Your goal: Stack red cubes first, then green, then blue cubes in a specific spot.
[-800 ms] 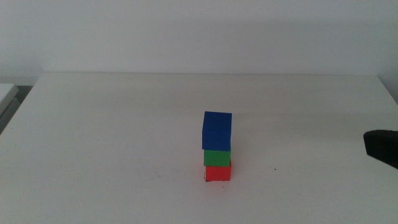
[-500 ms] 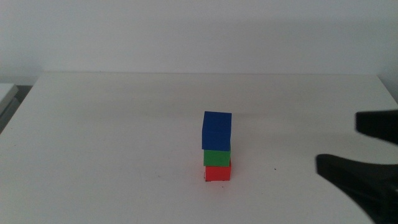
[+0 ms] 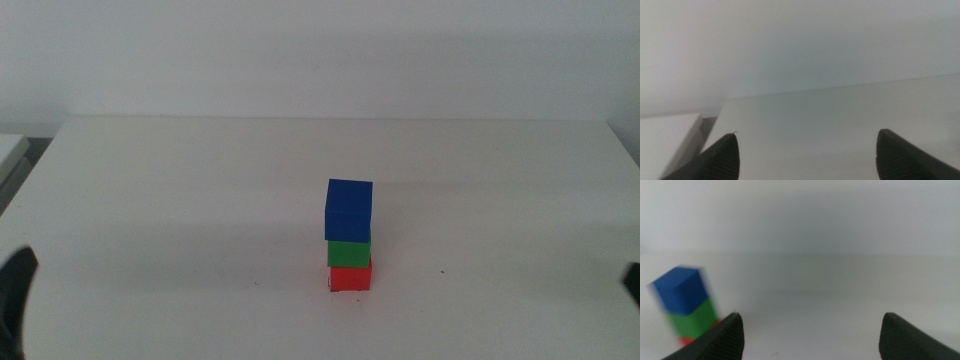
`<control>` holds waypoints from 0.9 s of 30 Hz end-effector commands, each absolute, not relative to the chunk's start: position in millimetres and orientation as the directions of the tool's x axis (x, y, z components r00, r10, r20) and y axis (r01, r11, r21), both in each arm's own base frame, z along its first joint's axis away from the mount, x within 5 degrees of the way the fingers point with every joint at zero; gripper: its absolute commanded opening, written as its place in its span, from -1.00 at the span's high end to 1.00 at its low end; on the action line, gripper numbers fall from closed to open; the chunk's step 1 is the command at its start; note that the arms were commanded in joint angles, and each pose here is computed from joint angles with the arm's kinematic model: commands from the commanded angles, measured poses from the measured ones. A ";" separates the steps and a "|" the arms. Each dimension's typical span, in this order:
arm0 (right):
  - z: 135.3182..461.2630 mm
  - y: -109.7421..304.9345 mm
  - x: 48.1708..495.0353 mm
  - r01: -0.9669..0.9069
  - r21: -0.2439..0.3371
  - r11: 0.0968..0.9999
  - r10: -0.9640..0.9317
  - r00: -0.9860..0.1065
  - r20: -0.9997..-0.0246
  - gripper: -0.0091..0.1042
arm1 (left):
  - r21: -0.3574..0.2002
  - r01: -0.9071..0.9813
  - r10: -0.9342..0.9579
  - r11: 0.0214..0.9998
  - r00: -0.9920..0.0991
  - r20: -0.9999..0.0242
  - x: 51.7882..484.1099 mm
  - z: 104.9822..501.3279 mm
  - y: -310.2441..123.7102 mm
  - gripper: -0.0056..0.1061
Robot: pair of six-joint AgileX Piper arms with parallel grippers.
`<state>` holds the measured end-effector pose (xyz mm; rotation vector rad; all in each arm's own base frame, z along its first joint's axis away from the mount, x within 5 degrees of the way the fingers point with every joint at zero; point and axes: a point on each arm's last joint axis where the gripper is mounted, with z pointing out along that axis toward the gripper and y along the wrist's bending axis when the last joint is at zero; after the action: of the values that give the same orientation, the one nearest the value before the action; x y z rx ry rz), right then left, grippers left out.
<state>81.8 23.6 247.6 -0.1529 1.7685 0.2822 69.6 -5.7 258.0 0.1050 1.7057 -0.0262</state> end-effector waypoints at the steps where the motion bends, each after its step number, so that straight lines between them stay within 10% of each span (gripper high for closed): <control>1: 238.2 13.4 71.7 -0.172 0.091 0.981 0.066 -0.146 -0.987 -0.54 | -0.012 0.083 -0.004 0.996 -0.098 -0.995 66.9 243.1 -6.1 -0.78; 27: 198.9 2.3 56.2 -0.037 0.079 0.996 0.077 -0.073 -0.994 -0.54 | 0.027 0.078 0.031 0.997 -0.055 -0.998 56.1 200.1 -4.5 -0.78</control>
<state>56.3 2.8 198.8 0.0381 1.6523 0.1110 56.3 -4.8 198.6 0.0832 1.6428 -0.0442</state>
